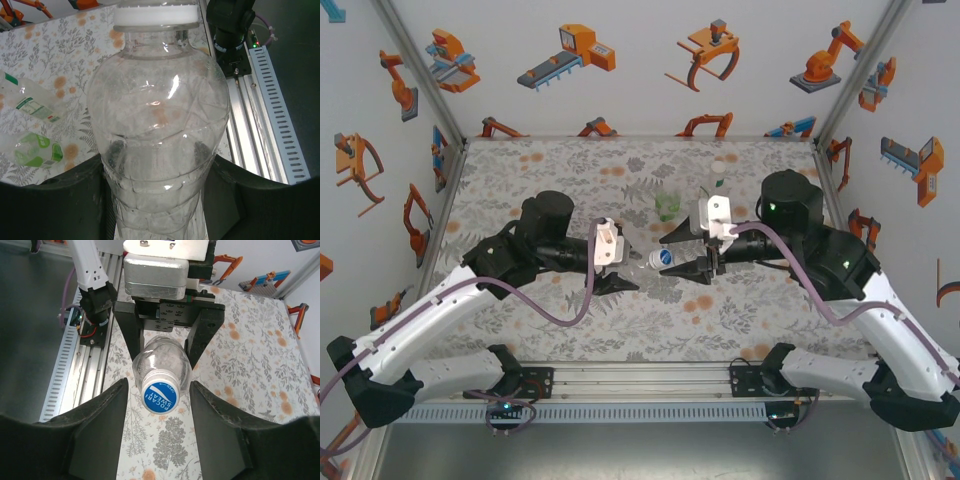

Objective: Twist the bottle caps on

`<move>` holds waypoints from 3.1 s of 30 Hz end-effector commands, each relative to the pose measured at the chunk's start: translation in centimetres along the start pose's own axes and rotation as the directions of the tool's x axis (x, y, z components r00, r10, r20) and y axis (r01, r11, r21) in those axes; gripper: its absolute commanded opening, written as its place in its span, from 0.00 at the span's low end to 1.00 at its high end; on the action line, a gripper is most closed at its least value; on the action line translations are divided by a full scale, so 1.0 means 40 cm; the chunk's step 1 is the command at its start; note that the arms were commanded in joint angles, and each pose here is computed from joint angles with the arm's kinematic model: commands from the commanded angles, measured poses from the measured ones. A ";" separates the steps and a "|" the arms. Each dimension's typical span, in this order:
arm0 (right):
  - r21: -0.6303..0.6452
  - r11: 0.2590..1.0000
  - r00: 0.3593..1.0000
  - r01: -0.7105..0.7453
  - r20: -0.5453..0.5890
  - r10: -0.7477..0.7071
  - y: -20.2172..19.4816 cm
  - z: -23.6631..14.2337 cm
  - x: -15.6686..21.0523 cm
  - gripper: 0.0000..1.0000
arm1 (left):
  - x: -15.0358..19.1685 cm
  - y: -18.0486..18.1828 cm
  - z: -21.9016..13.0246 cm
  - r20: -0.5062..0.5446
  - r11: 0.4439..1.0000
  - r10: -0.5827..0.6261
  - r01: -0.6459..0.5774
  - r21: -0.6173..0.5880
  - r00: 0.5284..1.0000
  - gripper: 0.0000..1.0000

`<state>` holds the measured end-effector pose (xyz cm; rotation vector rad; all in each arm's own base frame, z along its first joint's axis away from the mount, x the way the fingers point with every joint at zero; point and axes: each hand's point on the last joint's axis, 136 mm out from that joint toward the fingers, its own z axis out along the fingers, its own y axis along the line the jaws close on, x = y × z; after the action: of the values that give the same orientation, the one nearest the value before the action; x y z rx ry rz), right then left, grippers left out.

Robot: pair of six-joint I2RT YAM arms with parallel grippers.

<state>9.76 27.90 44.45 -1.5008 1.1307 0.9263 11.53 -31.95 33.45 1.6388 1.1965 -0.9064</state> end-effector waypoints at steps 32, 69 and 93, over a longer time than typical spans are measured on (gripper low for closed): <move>0.521 0.382 0.621 -0.763 0.431 0.654 -0.238 -0.097 0.188 0.00 | 0.023 0.140 0.013 -0.076 0.966 0.011 -0.030 -0.256 0.997 0.00; -0.006 0.999 0.995 -0.051 0.091 0.052 0.048 -0.026 0.003 0.57 | -0.034 -0.048 -0.009 0.042 0.993 0.016 -0.021 0.118 0.999 0.00; 0.061 0.998 0.989 0.025 0.146 -0.033 0.043 -0.031 0.018 0.38 | -0.051 -0.058 -0.013 0.074 0.990 0.010 -0.020 0.141 0.997 0.00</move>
<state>8.66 26.76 42.51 -1.3905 1.0897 0.9784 9.65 -32.09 32.98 1.7187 1.1753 -1.0290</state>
